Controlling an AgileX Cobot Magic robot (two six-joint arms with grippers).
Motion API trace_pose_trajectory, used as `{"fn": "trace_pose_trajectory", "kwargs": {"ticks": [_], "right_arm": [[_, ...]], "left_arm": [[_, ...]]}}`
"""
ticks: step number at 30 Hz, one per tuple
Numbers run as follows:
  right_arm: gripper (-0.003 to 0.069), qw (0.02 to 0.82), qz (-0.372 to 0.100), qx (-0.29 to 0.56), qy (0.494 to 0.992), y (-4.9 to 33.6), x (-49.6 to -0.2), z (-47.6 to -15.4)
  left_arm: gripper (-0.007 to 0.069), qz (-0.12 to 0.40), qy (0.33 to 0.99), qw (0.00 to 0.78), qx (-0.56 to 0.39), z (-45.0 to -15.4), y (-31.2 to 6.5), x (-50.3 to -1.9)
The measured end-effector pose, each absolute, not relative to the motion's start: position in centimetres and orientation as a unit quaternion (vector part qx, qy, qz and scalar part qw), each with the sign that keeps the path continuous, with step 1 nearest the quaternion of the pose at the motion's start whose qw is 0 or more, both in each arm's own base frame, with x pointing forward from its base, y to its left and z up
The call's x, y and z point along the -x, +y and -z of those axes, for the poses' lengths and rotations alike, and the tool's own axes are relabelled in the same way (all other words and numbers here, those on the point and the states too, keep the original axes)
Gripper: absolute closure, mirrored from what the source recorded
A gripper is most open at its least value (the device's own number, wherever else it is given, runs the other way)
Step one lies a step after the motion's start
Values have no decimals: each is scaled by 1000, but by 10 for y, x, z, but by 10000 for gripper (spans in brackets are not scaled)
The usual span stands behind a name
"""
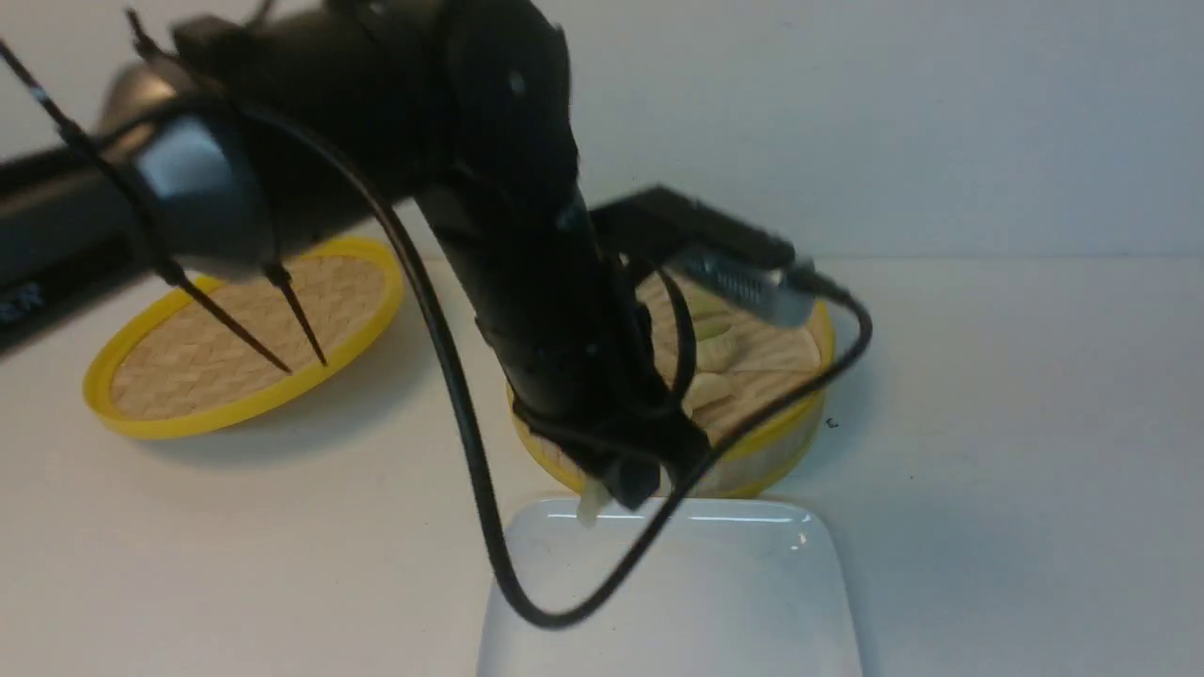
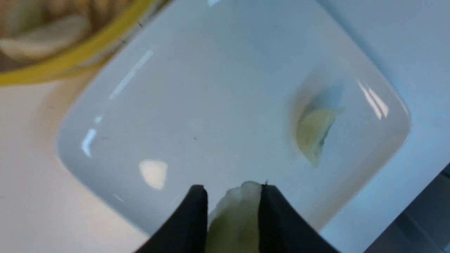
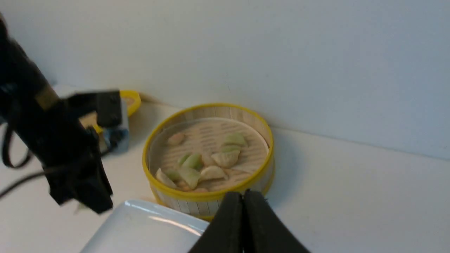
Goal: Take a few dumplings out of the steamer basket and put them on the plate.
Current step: Use the left arm to put the dumpling into the plate
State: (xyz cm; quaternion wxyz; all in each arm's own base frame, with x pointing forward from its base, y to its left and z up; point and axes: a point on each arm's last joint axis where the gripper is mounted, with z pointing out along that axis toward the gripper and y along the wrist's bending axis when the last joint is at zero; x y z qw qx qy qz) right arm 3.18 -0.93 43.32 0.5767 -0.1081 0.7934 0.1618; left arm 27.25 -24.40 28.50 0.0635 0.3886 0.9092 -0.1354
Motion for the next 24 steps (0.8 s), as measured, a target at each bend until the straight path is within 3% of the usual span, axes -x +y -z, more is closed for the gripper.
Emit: {"fn": "trace_pose_trajectory", "kwargs": {"ticks": [6,11,20,24], "right_arm": [[673,610,-196,90,763,-35,-2,-432],[673,603,-208,85,765,-44,10,-426],[673,584,-209,91,779,-41,9,-418],[673,570,-201,97,790,-35,3,-408]], "left_arm": [[463,125,908,32,-398,-233,-270,-277],[451,112,912,16,-393,-197,-277,-288],[228,115,919,36,-374,-189,-281,-293],[215,116,919,36,-374,-195,-283,-295]]}}
